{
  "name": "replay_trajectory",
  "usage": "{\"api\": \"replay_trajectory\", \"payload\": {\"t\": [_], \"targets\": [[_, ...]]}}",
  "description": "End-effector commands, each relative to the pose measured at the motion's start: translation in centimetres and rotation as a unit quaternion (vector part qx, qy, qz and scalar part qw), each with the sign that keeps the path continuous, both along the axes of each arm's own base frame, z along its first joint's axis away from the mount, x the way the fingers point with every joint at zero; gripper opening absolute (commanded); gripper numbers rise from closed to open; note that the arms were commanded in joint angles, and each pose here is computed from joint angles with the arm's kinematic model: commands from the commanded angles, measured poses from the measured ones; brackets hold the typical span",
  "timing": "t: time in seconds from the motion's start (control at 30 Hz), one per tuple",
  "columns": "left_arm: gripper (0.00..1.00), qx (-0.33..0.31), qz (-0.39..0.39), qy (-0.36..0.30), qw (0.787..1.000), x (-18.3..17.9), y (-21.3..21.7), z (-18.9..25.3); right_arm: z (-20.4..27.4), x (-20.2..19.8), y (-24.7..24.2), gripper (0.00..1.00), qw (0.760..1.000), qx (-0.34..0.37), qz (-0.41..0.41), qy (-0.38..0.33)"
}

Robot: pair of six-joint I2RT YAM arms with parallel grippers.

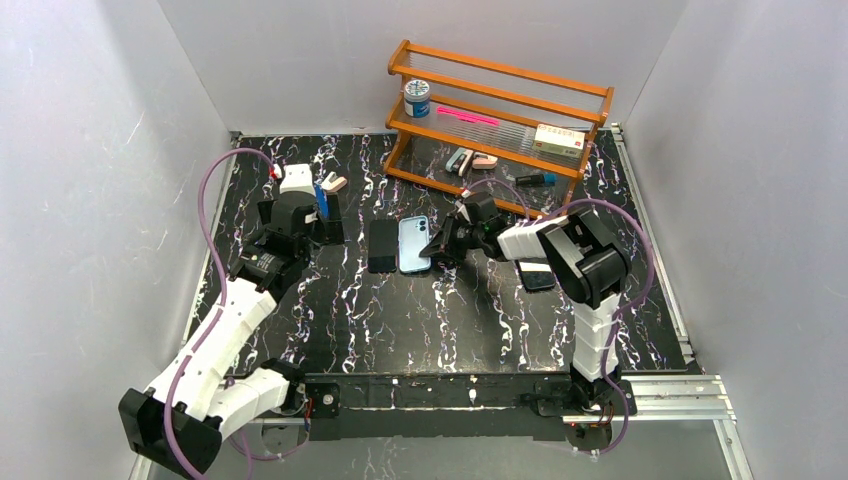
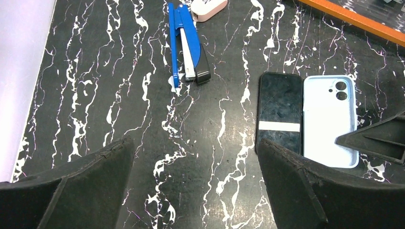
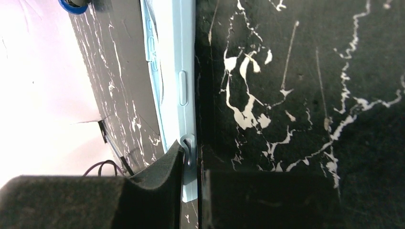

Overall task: Take the phone out of the phone case
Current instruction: Place the phone case at the center of the board.

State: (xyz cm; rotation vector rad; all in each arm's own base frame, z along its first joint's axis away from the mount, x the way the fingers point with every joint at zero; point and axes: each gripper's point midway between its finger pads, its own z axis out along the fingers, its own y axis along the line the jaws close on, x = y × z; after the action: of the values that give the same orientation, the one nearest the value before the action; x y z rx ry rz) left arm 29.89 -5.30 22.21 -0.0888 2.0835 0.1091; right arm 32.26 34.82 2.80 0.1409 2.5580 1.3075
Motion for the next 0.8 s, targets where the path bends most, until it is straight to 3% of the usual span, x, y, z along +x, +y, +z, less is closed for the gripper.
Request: {"api": "replay_trajectory", "payload": {"t": [0.0,0.23,0.57,0.67,0.73,0.77], "targets": [[0.98,-0.017,0.000,-0.008,1.000,-0.1,0.2,0.3,1.5,1.6,1.6,0.06,0.999,0.020,0.001,-0.029],[0.98,-0.015,0.003,-0.005,1.000,-0.2,0.5,-0.1,0.8,1.4,1.8,0.15,1.000,0.009,-0.002,-0.021],[0.98,-0.014,0.007,-0.002,1.000,-0.2,0.8,-0.3,-0.5,1.4,-0.5,0.46,0.997,-0.066,-0.021,-0.033],[0.98,-0.013,0.010,0.000,1.000,-0.3,0.9,-0.4,-0.8,1.2,-1.0,0.66,0.996,-0.082,-0.023,-0.032],[0.98,-0.012,0.013,0.000,1.000,-0.3,1.0,-0.4,-1.0,0.9,-1.2,0.97,0.995,-0.091,-0.022,-0.033],[0.98,-0.011,0.014,0.000,1.000,-0.3,1.1,-0.5,-1.1,0.8,-1.4,0.98,0.994,-0.097,-0.022,-0.033]]}}
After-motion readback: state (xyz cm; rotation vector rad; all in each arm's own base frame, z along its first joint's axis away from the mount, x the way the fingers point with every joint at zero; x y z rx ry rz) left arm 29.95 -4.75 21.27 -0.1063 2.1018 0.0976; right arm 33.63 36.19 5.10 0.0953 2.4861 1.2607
